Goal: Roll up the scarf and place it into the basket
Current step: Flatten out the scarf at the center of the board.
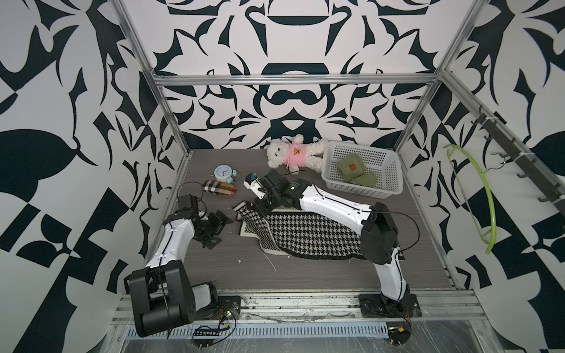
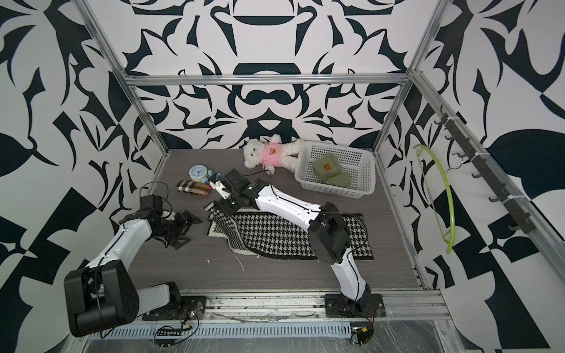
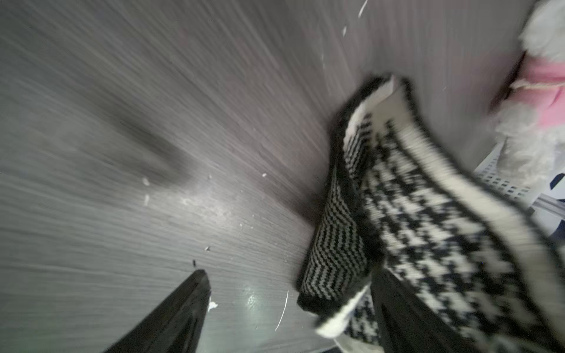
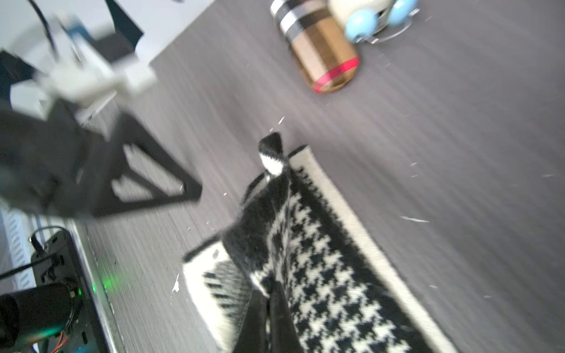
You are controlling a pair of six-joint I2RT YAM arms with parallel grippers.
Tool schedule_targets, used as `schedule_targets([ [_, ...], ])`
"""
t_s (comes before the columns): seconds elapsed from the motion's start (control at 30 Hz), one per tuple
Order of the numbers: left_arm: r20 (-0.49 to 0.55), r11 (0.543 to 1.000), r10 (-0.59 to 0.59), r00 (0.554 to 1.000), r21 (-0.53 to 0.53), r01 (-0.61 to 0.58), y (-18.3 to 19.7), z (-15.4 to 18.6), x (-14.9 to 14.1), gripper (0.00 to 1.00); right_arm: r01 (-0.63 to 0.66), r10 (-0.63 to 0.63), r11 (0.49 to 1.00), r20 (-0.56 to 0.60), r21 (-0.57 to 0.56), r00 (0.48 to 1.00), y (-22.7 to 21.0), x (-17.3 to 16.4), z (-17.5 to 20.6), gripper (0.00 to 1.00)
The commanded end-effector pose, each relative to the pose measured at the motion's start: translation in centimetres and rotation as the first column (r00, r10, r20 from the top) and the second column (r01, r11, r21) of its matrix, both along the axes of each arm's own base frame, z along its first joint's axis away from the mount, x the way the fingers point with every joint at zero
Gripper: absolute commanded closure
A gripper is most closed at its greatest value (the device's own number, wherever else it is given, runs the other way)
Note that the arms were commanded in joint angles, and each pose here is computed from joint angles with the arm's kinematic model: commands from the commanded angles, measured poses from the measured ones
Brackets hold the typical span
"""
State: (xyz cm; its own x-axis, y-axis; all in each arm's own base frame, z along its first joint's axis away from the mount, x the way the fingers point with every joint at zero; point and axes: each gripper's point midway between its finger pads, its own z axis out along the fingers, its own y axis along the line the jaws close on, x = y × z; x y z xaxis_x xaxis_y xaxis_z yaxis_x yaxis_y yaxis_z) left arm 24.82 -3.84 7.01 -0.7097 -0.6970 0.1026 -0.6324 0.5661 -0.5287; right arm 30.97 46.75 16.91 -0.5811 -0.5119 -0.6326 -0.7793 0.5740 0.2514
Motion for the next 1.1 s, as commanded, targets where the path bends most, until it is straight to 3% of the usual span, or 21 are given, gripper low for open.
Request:
schedule_targets([
  [0.0,-0.05,0.999,0.015,0.999,-0.031,-0.017,-1.0,-1.9,-0.4,0.12,0.003,-0.002,1.0,-0.074,0.01,0.997,-0.1,-0.9,-1.6,1.0],
  [0.3,-0.141,0.998,-0.06,0.988,-0.02,0.058,-2.9,-3.5,-1.4,0.12,0.052,-0.055,0.998,-0.109,-0.026,0.993,-1.7,-0.1,-3.8,1.0],
  [0.47,-0.144,0.997,-0.058,0.988,-0.051,0.051,-3.5,-3.5,-1.5,0.12,-0.001,0.003,1.0,-0.157,0.016,0.988,-0.5,-1.3,-3.9,1.0],
  [0.6,-0.049,0.997,0.045,0.998,0.061,-0.042,-0.2,-0.2,-0.6,0.1,-0.119,0.128,0.991,-0.173,0.06,0.977,1.9,-4.6,-3.1,1.0],
  [0.7,0.023,0.973,0.201,0.979,0.109,-0.203,4.0,2.7,-0.7,0.09,-0.229,0.25,0.966,-0.21,0.121,0.945,4.6,-8.6,-2.0,1.0],
  [0.73,0.033,0.962,0.243,0.969,0.123,-0.245,5.1,3.4,-0.9,0.09,-0.25,0.273,0.96,-0.226,0.128,0.935,5.2,-9.6,-2.0,0.94],
  [0.8,0.012,0.943,0.282,0.959,0.18,-0.28,6.9,4.6,-1.7,0.08,-0.263,0.297,0.953,-0.28,0.153,0.913,6.1,-10.9,-1.7,0.72],
  [0.9,0.058,0.949,0.268,0.962,0.155,-0.274,6.9,5.2,-0.3,0.08,-0.184,0.222,0.969,-0.264,0.163,0.939,5.1,-9.4,-1.8,0.54],
  [1.07,0.134,0.993,0.113,0.985,-0.032,-0.109,2.2,5.5,2.8,0.12,0.103,-0.084,0.993,-0.275,0.056,0.958,-2.8,-3.0,-3.9,0.53],
])
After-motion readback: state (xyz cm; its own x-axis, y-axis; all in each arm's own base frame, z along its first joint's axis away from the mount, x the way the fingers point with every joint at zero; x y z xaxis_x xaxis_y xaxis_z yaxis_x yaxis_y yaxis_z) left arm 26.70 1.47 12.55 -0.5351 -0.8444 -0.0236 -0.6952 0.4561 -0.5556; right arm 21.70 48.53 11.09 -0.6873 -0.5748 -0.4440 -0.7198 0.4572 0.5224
